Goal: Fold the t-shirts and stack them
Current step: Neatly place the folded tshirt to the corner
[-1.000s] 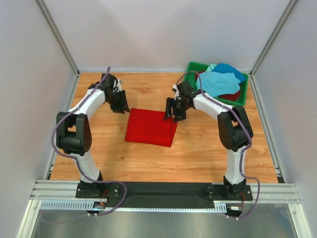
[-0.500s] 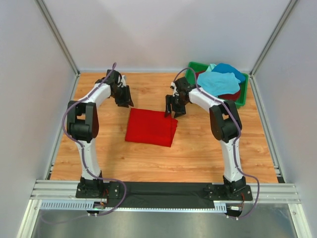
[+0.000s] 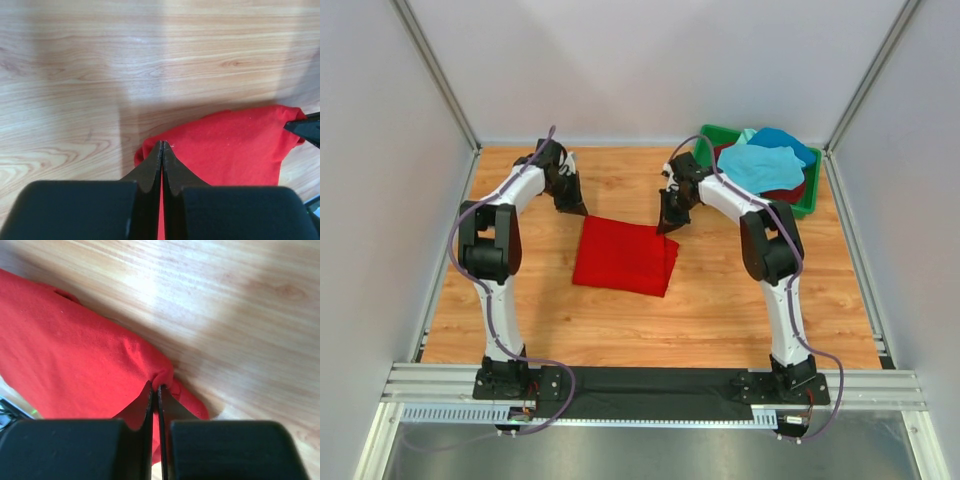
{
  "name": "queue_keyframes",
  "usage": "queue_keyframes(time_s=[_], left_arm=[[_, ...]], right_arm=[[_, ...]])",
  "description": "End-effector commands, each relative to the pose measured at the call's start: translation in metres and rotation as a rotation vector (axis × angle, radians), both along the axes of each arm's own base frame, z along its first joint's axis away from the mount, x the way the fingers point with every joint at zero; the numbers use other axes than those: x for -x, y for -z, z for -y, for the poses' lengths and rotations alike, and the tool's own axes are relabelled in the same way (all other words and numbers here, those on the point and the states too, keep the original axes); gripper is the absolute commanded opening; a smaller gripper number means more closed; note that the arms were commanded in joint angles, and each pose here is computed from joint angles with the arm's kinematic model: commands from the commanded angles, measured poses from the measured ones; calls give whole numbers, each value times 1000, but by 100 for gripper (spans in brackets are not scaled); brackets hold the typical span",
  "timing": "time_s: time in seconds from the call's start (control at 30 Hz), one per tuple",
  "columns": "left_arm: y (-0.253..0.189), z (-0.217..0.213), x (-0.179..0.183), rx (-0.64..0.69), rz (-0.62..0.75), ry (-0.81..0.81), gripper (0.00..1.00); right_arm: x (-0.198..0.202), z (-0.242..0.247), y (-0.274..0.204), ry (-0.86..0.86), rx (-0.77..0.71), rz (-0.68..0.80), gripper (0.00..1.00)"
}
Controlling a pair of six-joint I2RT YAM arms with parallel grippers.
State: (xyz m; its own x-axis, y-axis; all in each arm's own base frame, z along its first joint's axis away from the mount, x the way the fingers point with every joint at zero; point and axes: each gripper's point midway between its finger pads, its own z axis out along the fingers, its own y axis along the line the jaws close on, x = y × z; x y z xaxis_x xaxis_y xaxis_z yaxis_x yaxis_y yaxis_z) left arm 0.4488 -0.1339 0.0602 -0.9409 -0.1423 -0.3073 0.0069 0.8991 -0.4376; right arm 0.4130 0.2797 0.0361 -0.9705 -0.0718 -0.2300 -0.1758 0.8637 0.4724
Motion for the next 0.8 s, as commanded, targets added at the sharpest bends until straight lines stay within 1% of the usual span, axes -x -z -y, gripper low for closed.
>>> queue_keyframes(time_s=[0.0,0.1,0.13,0.17,0.23,0.3,0.33,0.4,0.53,0.63,0.67,0.77], left_arm=[[-26,0,-13,0,51,-5,0],[-37,-1,-15,-2,60,-13,0],[-38,0,-15,3,62,-12,0],[-42,1,-14,11,65,-10,0],[-42,1,-11,12,59,-6,0],[-42,2,-10,17,56,-1,0],[-39,4,-7,24,47,6,0],[-34,7,-5,27,33,14,0],[-30,17,-3,14,30,35,0],[-28,22,-4,1,28,33,0],[-28,22,-4,-7,26,28,0],[-32,14,0,-65,13,-13,0]], right_arm=[[3,-8,-60,68,-38,33,0],[27,-7,-76,99,-6,-16,0],[34,-7,-87,107,-4,-11,0],[45,-4,-85,108,19,-35,0],[58,-3,-96,135,6,-56,0],[76,0,-87,155,21,-108,0],[82,2,-91,185,15,-121,0],[92,10,-78,220,38,-137,0],[86,24,-69,284,66,-91,0],[76,26,-63,278,56,-59,0],[74,28,-55,257,77,-55,0],[61,33,-49,233,103,-30,1]])
